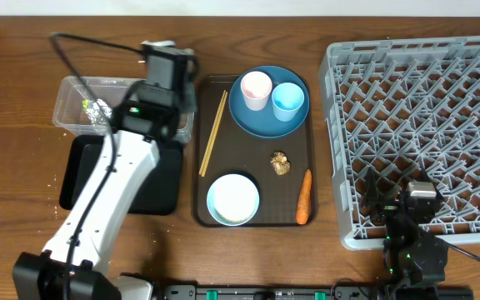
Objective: Sort waste into correct bins and load items into the dishwasher rack
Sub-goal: 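Carry the tissue left and release it into the clear bin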
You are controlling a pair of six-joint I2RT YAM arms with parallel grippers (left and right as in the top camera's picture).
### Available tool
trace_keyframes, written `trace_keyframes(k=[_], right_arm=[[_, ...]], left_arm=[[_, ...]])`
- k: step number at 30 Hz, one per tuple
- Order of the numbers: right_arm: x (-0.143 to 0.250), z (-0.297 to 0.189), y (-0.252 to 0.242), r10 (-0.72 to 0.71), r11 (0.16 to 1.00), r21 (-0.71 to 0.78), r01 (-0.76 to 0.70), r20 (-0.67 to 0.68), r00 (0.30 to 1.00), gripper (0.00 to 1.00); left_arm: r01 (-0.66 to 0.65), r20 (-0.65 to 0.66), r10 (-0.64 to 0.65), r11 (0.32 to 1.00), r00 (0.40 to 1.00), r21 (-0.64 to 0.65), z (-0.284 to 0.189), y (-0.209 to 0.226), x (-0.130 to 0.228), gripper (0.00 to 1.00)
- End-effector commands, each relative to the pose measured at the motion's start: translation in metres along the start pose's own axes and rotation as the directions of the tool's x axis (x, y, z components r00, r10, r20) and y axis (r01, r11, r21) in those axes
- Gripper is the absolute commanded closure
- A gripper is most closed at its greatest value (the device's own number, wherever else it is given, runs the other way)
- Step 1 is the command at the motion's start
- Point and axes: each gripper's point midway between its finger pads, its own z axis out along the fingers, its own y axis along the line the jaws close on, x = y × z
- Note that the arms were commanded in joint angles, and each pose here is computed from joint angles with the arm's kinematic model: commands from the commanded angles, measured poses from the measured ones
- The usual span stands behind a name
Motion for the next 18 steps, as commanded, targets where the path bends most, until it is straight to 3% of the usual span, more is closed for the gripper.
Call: trace_keyframes(k=[1, 7, 17, 18], right_arm=[[0.001, 0.0, -0.003, 0.004, 1.0, 0.017, -0.004, -0.004, 1.0, 0.01], [0.002, 0.0, -0.003, 0.004, 1.0, 0.017, -0.004, -0.004, 1.0, 0.01], [0.001, 0.0, -0.003, 0.004, 1.0, 0.017, -0.004, -0.004, 1.0, 0.01], [0.001, 0.0, -0.003, 0.004, 1.0, 0.017, -0.004, -0.004, 1.0, 0.01]], left_arm=[[0.166, 0.01, -0.166, 0.982, 0.986, -0.087, 0.011, 0.034, -0.004, 0.94], [0.312, -0.017, -0.319, 0.935, 0.947, -0.17, 0.038, 0.067, 0.005, 0.93], [0.309, -0.101, -0.34, 0.92, 0.935, -0.239, 0.1, 0.069, 0.039, 0.93], [0.306, -0.108, -0.339, 0.92, 0.935, -0.244, 0.105, 0.069, 0.042, 0.89]])
